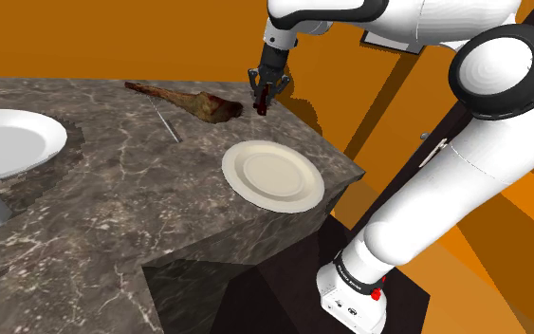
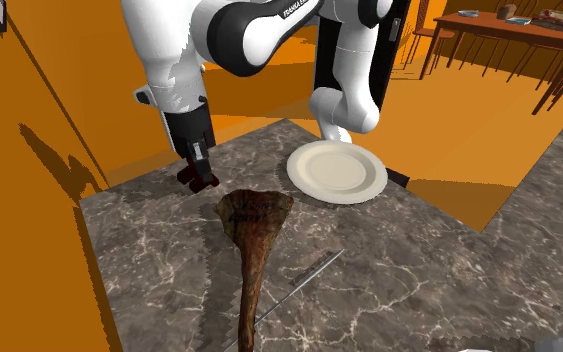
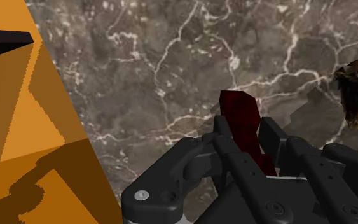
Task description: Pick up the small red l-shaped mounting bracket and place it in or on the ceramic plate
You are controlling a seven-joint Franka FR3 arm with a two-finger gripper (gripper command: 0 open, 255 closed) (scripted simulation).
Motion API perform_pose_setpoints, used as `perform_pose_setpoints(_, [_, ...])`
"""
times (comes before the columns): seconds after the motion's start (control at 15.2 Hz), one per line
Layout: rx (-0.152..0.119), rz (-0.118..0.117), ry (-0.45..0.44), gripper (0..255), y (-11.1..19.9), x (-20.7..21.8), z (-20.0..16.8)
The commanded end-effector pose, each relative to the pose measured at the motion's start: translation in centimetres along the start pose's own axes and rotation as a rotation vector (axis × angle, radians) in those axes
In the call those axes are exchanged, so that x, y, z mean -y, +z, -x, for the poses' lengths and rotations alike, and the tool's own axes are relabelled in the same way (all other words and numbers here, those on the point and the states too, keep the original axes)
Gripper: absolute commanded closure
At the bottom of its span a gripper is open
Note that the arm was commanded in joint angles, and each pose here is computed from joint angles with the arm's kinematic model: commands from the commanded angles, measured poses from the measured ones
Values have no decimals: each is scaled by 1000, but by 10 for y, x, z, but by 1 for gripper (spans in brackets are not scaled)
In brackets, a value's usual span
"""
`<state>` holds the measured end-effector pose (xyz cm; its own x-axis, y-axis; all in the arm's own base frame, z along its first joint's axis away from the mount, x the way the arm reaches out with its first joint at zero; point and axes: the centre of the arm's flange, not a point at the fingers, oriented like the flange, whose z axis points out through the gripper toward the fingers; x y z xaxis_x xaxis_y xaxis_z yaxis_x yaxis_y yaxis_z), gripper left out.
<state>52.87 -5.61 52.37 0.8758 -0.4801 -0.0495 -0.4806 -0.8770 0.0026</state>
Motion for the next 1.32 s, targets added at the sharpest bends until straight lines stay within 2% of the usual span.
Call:
perform_pose_setpoints(0.0, [0,0,0,255,0,0,0])
perform_pose_setpoints(1.12, [0,0,0,255,-87,0,4])
perform_pose_setpoints(1.25, [0,0,0,255,-85,5,30])
